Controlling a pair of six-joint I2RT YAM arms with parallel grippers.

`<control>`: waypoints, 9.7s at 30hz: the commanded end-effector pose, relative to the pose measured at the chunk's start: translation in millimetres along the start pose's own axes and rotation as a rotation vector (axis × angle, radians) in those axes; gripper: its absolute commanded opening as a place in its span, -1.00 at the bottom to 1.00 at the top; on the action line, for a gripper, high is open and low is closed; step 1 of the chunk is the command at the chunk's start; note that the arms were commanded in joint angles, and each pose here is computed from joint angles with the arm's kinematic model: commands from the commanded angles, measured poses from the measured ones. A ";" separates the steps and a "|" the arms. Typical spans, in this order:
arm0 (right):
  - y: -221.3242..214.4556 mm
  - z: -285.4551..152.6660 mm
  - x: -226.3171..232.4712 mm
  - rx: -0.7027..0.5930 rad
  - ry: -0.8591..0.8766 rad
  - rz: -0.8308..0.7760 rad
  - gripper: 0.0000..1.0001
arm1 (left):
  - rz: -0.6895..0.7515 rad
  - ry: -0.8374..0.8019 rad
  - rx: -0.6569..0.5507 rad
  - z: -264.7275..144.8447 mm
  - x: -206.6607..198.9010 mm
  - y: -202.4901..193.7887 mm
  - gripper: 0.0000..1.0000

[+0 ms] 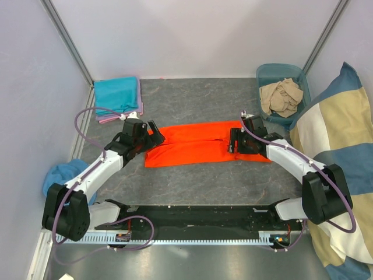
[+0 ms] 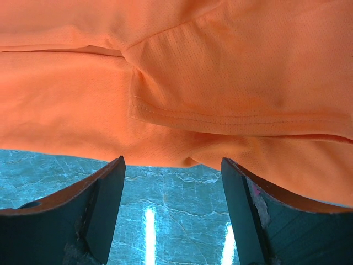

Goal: Fold and stack the t-shirts
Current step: Rotate the tshirt 90 degrees

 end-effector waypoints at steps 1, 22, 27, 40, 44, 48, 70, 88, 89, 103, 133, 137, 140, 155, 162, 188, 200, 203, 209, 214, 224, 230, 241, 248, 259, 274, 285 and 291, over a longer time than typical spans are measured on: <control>4.7 -5.7 3.1 -0.032 0.015 0.013 0.57 | -0.002 -0.021 -0.092 -11.1 -16.6 40.6 1.00; -1.1 4.1 3.6 -0.007 0.025 0.033 0.58 | -0.036 -0.149 0.054 -1.6 -41.0 -19.9 1.00; -2.1 5.1 2.7 -0.003 0.021 0.033 0.58 | -0.018 -0.082 0.067 11.5 -25.0 -32.1 1.00; -8.3 3.5 -2.7 0.007 0.006 0.022 0.58 | 0.030 0.068 0.048 44.0 3.1 -30.0 1.00; -7.9 2.7 -4.2 0.003 0.000 0.022 0.59 | 0.024 0.097 0.031 43.5 12.4 -23.1 1.00; -9.8 3.3 -4.4 0.009 -0.001 0.024 0.59 | 0.021 0.117 0.016 37.4 22.1 -16.1 1.00; -15.7 3.3 -8.6 0.018 -0.008 0.030 0.59 | -0.041 -0.144 -0.118 33.6 -34.2 53.7 1.00; -15.2 1.4 -7.5 0.022 -0.005 0.026 0.59 | -0.040 -0.215 -0.009 112.5 -57.7 37.4 1.00; -15.9 1.8 -8.2 0.024 -0.008 0.026 0.59 | -0.040 -0.218 -0.005 112.5 -58.0 35.4 1.00; -22.4 7.0 -10.4 0.035 -0.008 0.037 0.59 | -0.013 -0.166 0.034 96.8 -38.4 -0.9 1.00; 41.7 116.7 2.4 0.052 -0.106 0.068 0.61 | -0.038 0.034 0.098 26.2 11.0 -35.8 1.00; 60.5 134.0 20.1 0.082 -0.057 0.029 0.61 | -0.045 0.003 0.087 6.9 10.8 -43.8 1.00; 73.2 147.0 32.3 0.111 -0.030 -0.008 0.61 | -0.042 -0.003 0.099 2.6 12.0 -54.1 1.00; 120.2 152.2 61.2 0.071 0.050 -0.135 0.63 | 0.017 -0.164 -0.015 -49.5 -35.3 -34.7 1.00; 139.0 88.7 73.5 -0.034 0.076 -0.138 0.64 | 0.098 -0.090 -0.187 -54.1 -41.8 27.8 1.00; 101.8 115.0 30.8 -0.019 -0.067 0.033 0.66 | 0.100 0.159 -0.120 82.5 -2.3 57.1 1.00; 108.4 159.9 35.9 0.043 -0.033 0.062 0.66 | 0.094 0.241 0.007 112.7 23.4 11.8 1.00; 109.7 165.0 38.9 0.057 -0.016 0.052 0.66 | 0.085 0.243 0.049 116.6 26.5 -1.0 1.00; 108.9 182.6 44.3 0.115 0.014 0.029 0.67 | 0.071 0.210 0.104 99.5 22.9 -22.1 1.00; 114.0 200.9 46.8 0.147 0.020 0.015 0.66 | 0.044 0.146 0.164 79.0 17.9 -52.1 1.00; 116.1 198.5 47.3 0.175 0.019 -0.024 0.67 | 0.137 -0.030 0.308 53.8 -49.2 -125.5 1.00; 124.1 170.7 41.2 0.138 -0.019 -0.050 0.68 | 0.191 -0.063 0.385 29.8 -70.6 -167.4 1.00; 174.0 78.9 60.6 -0.072 -0.011 -0.067 0.69 | 0.194 -0.123 0.122 -45.0 -79.4 -93.9 1.00; 198.6 68.1 94.6 -0.133 0.139 -0.075 0.72 | 0.192 -0.110 -0.118 -70.7 -100.7 -6.3 1.00; 213.6 112.4 133.8 -0.105 0.322 -0.087 0.73 | 0.044 -0.050 -0.254 -37.8 -66.8 90.0 1.00; 218.6 157.1 148.9 -0.086 0.413 -0.109 0.65 | 0.049 -0.053 -0.165 -25.4 -47.3 59.4 1.00; 219.1 185.9 149.0 -0.092 0.440 -0.078 0.52 | 0.031 -0.066 -0.112 -22.4 -40.8 35.5 1.00; 221.7 194.0 150.6 -0.107 0.465 -0.057 0.47 | 0.033 -0.060 -0.096 -20.4 -37.1 28.8 1.00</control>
Point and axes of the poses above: each gripper's point midway between its finger pads, its own z axis out along the fingers, its own x axis along the line the jaws close on, y = z × x, the point moved 1 cm from there along -z, back along the fingers, and after that the axes turned 11 degrees about z, right-handed, at the moved point
